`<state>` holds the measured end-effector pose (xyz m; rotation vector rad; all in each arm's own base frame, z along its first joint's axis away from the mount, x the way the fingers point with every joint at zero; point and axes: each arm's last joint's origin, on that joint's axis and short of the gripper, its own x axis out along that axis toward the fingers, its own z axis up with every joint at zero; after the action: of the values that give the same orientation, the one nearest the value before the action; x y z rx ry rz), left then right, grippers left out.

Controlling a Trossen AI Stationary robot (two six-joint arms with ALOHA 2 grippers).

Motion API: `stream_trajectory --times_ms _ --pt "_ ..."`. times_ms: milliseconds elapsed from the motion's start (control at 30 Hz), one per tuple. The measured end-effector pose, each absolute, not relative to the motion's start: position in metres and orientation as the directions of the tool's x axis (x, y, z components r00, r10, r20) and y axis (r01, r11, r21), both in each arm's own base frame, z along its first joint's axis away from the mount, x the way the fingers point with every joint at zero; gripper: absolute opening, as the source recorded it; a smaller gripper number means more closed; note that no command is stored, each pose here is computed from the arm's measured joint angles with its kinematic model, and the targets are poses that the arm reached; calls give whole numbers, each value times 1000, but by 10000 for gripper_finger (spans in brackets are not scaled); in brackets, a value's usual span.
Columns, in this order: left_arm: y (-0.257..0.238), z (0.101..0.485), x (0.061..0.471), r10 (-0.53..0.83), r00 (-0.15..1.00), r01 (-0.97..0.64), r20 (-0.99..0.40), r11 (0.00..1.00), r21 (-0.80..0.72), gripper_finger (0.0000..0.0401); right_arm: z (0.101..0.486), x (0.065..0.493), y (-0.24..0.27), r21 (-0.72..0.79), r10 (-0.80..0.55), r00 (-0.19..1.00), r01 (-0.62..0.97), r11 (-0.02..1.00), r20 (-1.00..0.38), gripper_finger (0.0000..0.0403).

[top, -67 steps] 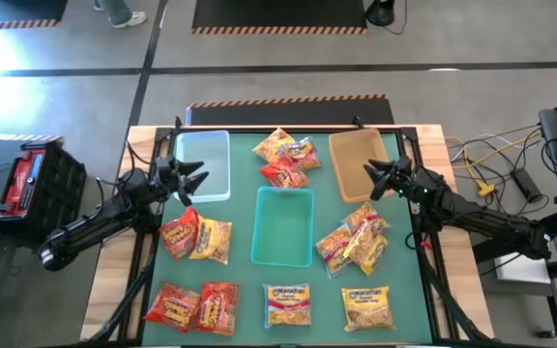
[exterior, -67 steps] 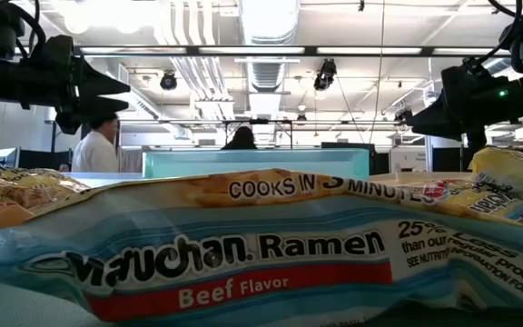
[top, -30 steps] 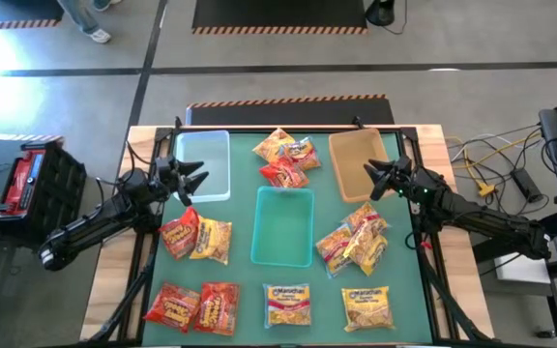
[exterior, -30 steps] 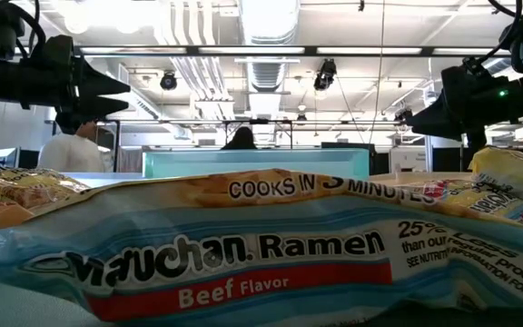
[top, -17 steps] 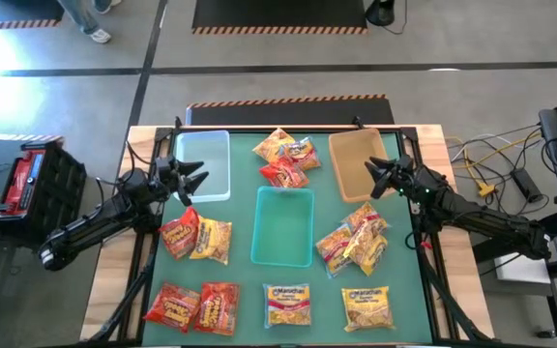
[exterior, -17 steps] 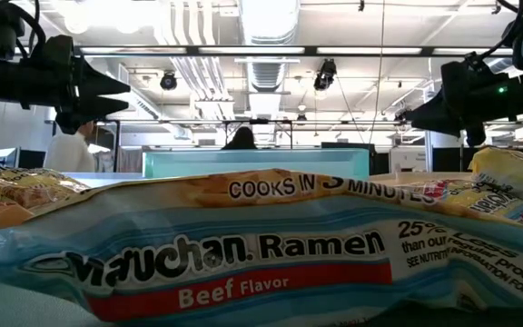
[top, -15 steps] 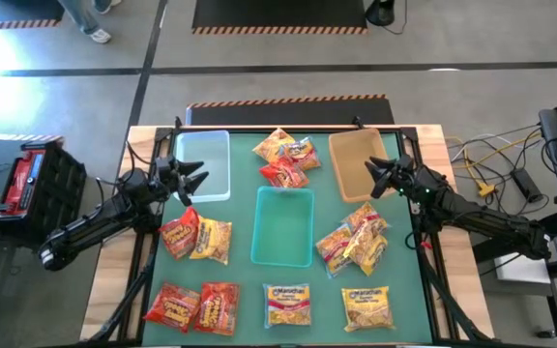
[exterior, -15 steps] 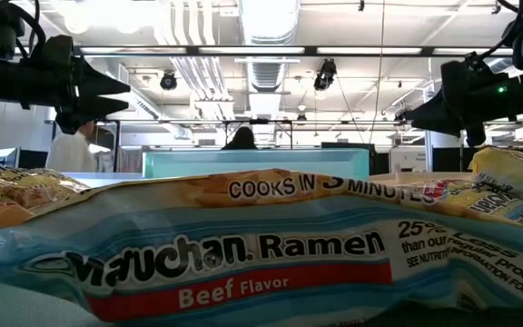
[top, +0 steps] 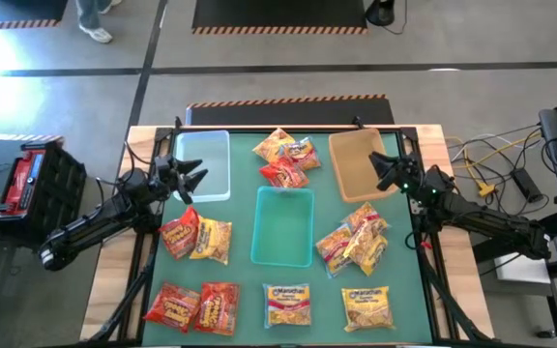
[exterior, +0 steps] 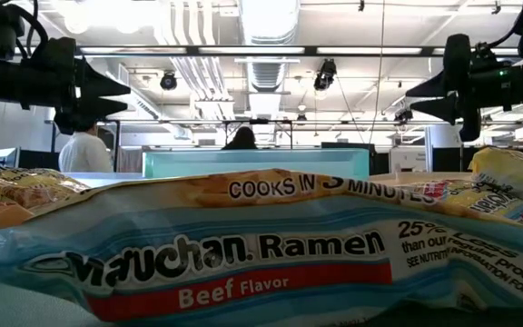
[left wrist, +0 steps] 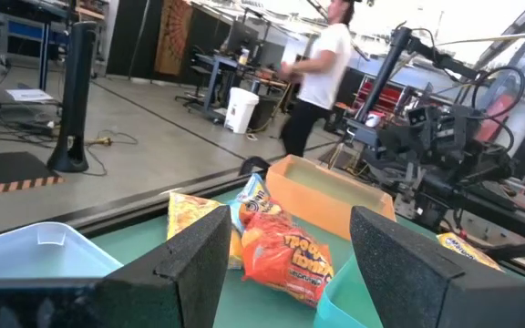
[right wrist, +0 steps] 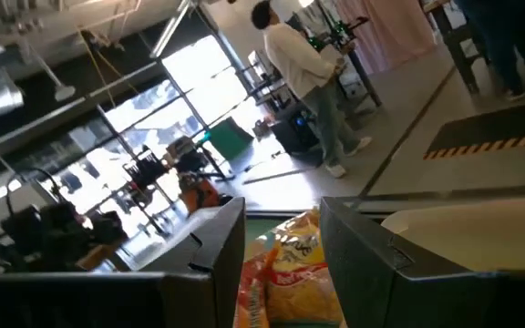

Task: Sort Maruchan noodles
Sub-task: Put the orange noodle pack into the transparent bin

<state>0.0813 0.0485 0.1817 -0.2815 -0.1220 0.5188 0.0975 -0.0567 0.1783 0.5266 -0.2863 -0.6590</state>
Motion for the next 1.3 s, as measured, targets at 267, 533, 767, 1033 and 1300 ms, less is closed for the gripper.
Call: stream_trajectory --times_ms 267,533,767,1033,1300 --pt "49 183 81 507 860 -474 57 835 -278 210 177 96 -58 597 -707 703 536 596 75 132" --pt "51 183 79 595 801 -557 59 778 -290 210 177 96 -58 611 -703 707 527 591 70 132" --pt "52 183 79 634 771 -591 59 747 -305 210 177 96 -58 615 -703 708 523 589 71 132" --pt "53 181 78 656 754 -612 41 723 -321 210 177 96 -58 642 -693 717 499 582 70 132" --pt "53 181 79 641 766 -597 40 734 -323 210 177 96 -58 646 -702 708 504 573 71 132"
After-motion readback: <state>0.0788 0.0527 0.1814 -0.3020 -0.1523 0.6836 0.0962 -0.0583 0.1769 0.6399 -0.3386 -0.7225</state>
